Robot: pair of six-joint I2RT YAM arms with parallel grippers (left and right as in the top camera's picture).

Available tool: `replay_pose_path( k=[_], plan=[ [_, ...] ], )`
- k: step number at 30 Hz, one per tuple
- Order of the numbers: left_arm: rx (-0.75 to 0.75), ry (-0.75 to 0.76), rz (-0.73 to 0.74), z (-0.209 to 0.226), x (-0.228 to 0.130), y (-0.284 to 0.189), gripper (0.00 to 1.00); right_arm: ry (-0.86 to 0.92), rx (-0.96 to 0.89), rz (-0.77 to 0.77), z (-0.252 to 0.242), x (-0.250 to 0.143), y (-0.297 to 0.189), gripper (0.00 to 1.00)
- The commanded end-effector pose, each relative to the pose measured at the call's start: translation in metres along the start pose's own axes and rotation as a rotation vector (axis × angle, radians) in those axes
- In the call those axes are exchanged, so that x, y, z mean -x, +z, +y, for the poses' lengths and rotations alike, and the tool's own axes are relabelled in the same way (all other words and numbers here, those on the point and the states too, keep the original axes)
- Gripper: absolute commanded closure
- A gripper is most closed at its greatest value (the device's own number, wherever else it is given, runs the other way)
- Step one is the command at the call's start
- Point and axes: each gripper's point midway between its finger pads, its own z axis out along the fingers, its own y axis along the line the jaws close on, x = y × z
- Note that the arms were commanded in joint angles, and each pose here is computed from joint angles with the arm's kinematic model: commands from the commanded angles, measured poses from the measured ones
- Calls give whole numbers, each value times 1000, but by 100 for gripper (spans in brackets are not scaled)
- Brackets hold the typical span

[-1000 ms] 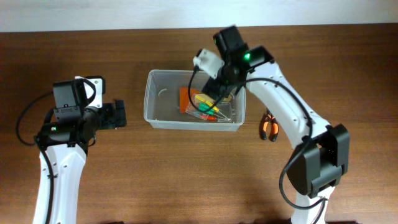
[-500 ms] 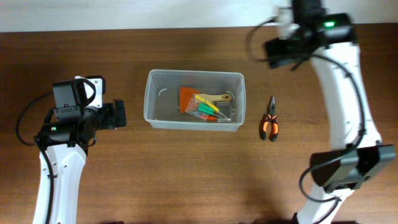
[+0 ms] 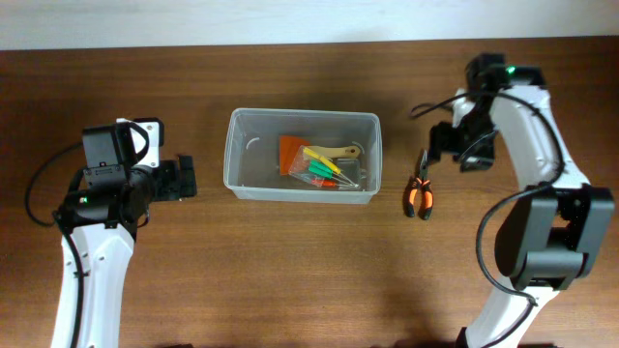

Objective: Pack container
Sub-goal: 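Move right gripper over the orange-handled pliers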

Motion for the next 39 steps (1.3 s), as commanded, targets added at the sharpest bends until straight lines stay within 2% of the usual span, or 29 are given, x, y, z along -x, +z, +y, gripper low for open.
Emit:
replay_pose_path(
  k=[1, 9, 25, 32, 39],
  plan=[
    [-10, 14, -18, -1, 7, -3, 1, 9, 40, 30, 15, -9, 14, 30],
    [-11, 14, -18, -1, 7, -3, 1, 6, 30, 54, 15, -16, 24, 32],
    [-11, 14, -18, -1, 7, -3, 1, 9, -57, -14, -3, 0, 25, 32],
    [-11, 14, -18, -1, 7, -3, 1, 3, -77, 45, -15, -14, 29, 32],
    [-11, 14, -18, -1, 7, -3, 1, -9, -80, 92, -21, -31, 57, 32]
  ],
)
